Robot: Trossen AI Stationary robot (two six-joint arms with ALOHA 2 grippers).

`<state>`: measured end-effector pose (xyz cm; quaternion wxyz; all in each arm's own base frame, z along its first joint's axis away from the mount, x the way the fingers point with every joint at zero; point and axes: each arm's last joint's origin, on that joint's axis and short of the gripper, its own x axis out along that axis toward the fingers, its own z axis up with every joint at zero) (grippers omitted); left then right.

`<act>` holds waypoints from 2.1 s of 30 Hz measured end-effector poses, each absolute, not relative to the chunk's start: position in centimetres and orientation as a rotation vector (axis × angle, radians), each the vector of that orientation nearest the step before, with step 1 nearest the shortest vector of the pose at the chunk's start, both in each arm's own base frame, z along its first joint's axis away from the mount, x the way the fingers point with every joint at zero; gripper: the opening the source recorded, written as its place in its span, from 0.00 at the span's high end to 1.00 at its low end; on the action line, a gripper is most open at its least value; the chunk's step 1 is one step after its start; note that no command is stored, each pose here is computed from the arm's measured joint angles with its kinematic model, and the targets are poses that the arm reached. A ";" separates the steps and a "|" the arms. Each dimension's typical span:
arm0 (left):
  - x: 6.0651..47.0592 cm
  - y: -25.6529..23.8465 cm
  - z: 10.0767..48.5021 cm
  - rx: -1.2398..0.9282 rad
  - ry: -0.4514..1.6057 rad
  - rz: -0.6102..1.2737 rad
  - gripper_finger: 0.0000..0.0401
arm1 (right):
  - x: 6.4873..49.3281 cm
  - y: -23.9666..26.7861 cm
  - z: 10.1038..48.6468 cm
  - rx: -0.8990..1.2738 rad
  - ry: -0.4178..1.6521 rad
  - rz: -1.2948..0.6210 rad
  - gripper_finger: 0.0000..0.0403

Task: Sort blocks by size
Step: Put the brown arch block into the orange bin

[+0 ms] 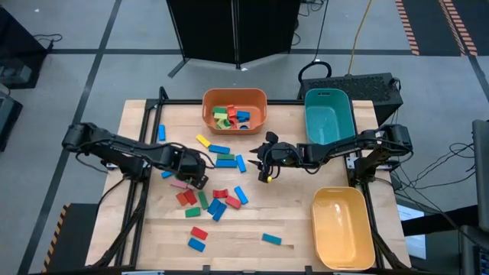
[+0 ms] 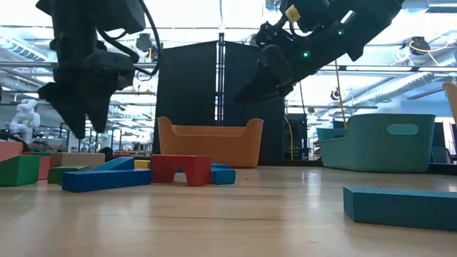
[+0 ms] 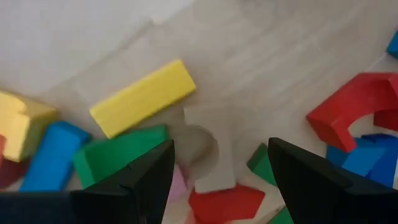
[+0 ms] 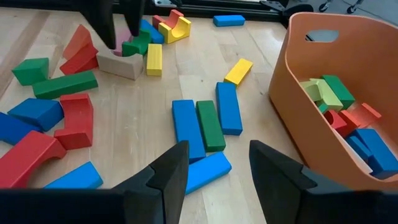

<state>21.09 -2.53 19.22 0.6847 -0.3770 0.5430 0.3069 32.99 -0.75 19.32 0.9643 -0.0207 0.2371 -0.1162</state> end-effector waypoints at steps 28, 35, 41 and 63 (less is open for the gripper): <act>22.9 -4.6 14.7 -0.684 1.331 0.755 0.38 | 33.0 1.6 19.3 -0.045 0.478 -0.175 0.61; 23.5 -4.1 14.2 -0.679 1.325 0.744 0.63 | 33.0 1.5 19.3 -0.050 0.479 -0.175 0.61; 23.7 -3.9 14.3 -0.657 1.316 0.706 0.89 | 32.9 1.5 19.3 -0.051 0.480 -0.174 0.61; 27.4 0.2 19.4 -0.564 1.288 0.492 0.90 | 32.9 1.5 19.2 -0.083 0.489 -0.167 0.61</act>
